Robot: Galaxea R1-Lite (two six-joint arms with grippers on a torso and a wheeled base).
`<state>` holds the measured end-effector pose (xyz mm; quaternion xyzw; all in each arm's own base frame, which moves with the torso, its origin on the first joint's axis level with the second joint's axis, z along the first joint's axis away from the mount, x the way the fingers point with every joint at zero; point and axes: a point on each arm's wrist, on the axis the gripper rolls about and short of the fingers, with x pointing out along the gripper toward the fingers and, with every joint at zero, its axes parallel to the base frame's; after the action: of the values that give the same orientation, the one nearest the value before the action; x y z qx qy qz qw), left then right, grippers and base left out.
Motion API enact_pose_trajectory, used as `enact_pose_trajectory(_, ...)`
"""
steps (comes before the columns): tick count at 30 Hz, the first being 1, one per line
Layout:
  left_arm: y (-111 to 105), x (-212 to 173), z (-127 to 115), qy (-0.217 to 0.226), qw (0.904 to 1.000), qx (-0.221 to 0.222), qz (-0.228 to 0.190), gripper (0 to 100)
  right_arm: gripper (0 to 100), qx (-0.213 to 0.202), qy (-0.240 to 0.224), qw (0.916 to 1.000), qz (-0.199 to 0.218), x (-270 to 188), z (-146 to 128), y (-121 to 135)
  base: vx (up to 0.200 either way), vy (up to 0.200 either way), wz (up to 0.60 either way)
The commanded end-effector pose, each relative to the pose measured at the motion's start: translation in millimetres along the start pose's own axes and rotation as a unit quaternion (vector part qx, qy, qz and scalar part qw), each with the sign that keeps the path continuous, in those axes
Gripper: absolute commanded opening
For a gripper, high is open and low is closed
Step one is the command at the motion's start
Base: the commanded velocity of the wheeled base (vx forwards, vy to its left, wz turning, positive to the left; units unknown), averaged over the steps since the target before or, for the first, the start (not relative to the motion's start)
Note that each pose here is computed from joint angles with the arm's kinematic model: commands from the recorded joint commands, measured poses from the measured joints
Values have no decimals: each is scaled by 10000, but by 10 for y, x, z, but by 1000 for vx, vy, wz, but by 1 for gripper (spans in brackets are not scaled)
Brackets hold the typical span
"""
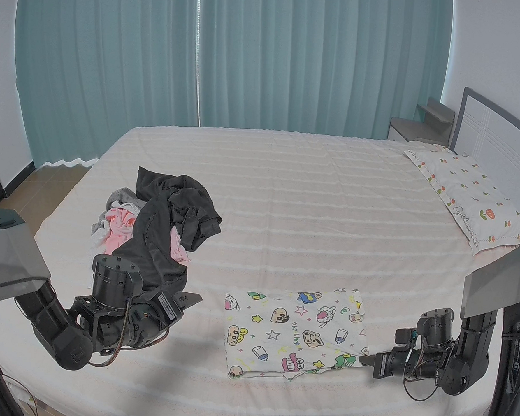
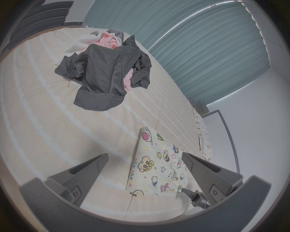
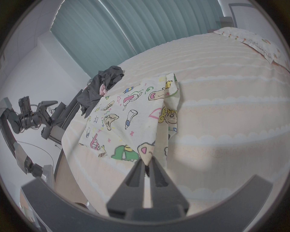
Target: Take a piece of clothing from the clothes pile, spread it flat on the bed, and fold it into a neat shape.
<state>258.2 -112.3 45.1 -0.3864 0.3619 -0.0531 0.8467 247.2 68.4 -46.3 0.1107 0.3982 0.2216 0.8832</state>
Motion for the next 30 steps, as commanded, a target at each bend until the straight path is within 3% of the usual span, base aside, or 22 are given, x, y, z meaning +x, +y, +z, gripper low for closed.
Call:
enact_pose_trajectory(1, -1, -4, 6, -15, 10000, -5, -3, 100, 100, -62, 42, 10000, -11, -28, -28, 10, 0, 0, 0)
enact_pose_trajectory(7, -1, -8, 5, -8, 10000, -13, -7, 100, 100, -210, -913, 9956, -95, -304, 266, 83, 0, 0, 0)
enact_pose_trajectory(10, -1, -4, 5, -8, 10000, -13, -7, 100, 100, -338, -1313, 9907, -58, -193, 517, 88, 0, 0, 0)
enact_pose_trajectory(14, 2, -2, -2, 6, 10000, -2, 2, 100, 100, -225, -1286, 9914, -73, 89, 939, 53, 0, 0, 0)
enact_pose_trajectory(18, 5, 19, -2, -61, 9999, 4, -82, 100, 100, 368, -1290, 9909, 72, 429, 1354, 44, 0, 0, 0)
enact_pose_trajectory(20, 19, 31, -5, -103, 9999, 2, -119, 100, 100, 840, -1255, 9884, 143, 691, 1349, -33, 0, 0, 0)
enact_pose_trajectory(22, 24, 30, -8, -118, 9998, 2, -127, 100, 100, 951, -1142, 9888, 107, 792, 1261, -101, 0, 0, 0)
enact_pose_trajectory(30, 1, 47, -74, -62, 9998, 93, -143, 100, 100, 866, -1269, 9876, 308, 869, 1361, -128, 0, 0, 0)
